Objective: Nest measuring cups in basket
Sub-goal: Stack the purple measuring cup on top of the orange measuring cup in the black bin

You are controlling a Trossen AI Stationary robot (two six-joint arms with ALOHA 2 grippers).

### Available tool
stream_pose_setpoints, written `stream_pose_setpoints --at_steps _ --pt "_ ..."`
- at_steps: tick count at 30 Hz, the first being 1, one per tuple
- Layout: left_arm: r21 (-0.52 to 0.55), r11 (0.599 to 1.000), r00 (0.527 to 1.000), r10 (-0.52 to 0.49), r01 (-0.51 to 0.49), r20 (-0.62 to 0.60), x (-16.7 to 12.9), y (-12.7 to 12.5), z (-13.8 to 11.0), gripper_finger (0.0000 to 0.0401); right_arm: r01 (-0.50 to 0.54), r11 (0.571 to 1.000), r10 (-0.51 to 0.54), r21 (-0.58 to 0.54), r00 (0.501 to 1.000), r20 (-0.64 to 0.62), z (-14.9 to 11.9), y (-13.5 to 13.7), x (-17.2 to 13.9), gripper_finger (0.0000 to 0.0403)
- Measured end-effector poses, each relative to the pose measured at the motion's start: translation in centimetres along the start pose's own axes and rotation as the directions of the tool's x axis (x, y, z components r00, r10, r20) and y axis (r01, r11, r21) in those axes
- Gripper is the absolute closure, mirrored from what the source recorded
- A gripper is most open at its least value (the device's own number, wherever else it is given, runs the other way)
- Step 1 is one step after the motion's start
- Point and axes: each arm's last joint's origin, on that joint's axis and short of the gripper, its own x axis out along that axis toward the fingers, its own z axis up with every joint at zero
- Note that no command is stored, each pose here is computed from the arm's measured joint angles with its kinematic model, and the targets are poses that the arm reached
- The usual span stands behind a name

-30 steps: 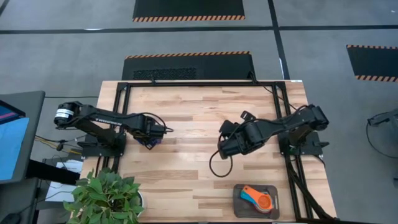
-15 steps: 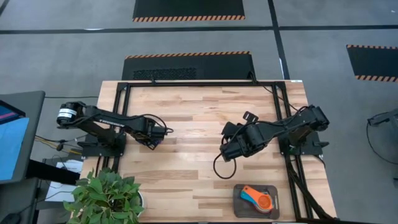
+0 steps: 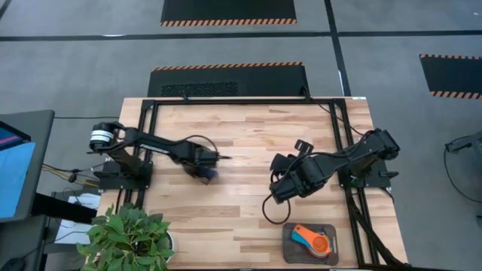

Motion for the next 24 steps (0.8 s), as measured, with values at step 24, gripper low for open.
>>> stream_pose_setpoints --at_steps 24 --pt "0.108 0.986 0.992 0.126 -0.124 -0.015 -4.7 -1.8 -0.4 0.0401 -0.05 0.999 0.05 -0.007 0.997 0.052 -1.2 0.2 -2.1 0.0384"
